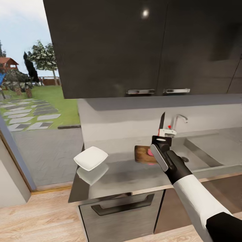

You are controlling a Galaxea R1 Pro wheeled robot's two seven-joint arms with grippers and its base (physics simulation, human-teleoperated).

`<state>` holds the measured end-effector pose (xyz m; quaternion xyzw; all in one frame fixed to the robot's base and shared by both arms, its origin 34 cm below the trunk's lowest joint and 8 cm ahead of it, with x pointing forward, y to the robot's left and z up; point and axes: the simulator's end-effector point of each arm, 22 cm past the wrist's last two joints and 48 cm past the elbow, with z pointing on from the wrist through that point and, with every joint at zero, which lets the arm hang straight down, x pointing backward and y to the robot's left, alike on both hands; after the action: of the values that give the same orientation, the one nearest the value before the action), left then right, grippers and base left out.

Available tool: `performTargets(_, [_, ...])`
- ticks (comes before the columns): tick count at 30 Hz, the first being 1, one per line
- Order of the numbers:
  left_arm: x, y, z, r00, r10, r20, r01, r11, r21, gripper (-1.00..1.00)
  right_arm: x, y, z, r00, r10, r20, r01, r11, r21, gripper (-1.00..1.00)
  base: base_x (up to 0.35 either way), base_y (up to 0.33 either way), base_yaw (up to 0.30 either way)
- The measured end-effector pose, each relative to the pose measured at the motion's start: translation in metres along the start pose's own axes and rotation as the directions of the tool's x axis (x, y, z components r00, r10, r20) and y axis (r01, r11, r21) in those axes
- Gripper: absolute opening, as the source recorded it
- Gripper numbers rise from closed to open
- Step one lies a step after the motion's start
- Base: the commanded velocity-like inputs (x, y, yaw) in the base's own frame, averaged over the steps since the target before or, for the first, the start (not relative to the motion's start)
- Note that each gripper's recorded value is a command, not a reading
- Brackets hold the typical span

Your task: In the kitchen, take the Vidalia onion out of the sink, dice it on the chopping board with the paring knife, put the diced onion into the bowl on the countertop, then place both the paring knife and the chopping board into the sink.

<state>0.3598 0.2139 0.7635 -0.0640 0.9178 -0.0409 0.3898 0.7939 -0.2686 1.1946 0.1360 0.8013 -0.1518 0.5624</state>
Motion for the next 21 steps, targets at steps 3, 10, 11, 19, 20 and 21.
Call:
performTargets(3, [0.000, 0.000, 0.000, 1.000, 0.000, -0.001, 0.000, 1.000, 0.000, 1.00, 0.000, -0.002, 0.001, 1.000, -0.006, 0.001, 0.006, 1.000, 0.004, -1.00, 0.000, -0.220, 0.000])
performTargets(10, [0.006, 0.001, 0.000, 1.000, 0.001, -0.013, -0.001, 1.000, -0.002, 1.00, 0.006, 0.007, -0.003, 0.988, -0.153, 0.033, 0.154, 0.988, 0.001, -1.00, 0.000, -0.223, 0.000])
performTargets(11, [0.009, 0.001, 0.000, 1.000, 0.000, -0.019, 0.000, 1.000, -0.003, 1.00, 0.008, 0.015, -0.006, 0.981, -0.189, 0.046, 0.189, 0.982, -0.009, -1.00, 0.000, -0.225, 0.000])
performTargets(19, [0.016, 0.001, -0.001, 0.999, 0.000, -0.033, -0.001, 1.000, -0.005, 1.00, 0.020, 0.038, -0.017, 0.935, -0.338, 0.103, 0.343, 0.939, -0.030, -1.00, 0.000, -0.215, 0.000])
performTargets(20, [0.016, 0.001, -0.001, 0.999, 0.001, -0.033, -0.001, 1.000, -0.005, 1.00, 0.020, 0.038, -0.017, 0.935, -0.340, 0.103, 0.345, 0.938, -0.030, -1.00, 0.000, -0.204, 0.000])
performTargets(21, [0.016, 0.001, -0.001, 0.999, 0.001, -0.034, -0.001, 1.000, -0.005, 1.00, 0.020, 0.039, -0.017, 0.934, -0.343, 0.104, 0.348, 0.937, -0.031, -1.00, 0.000, -0.201, 0.000])
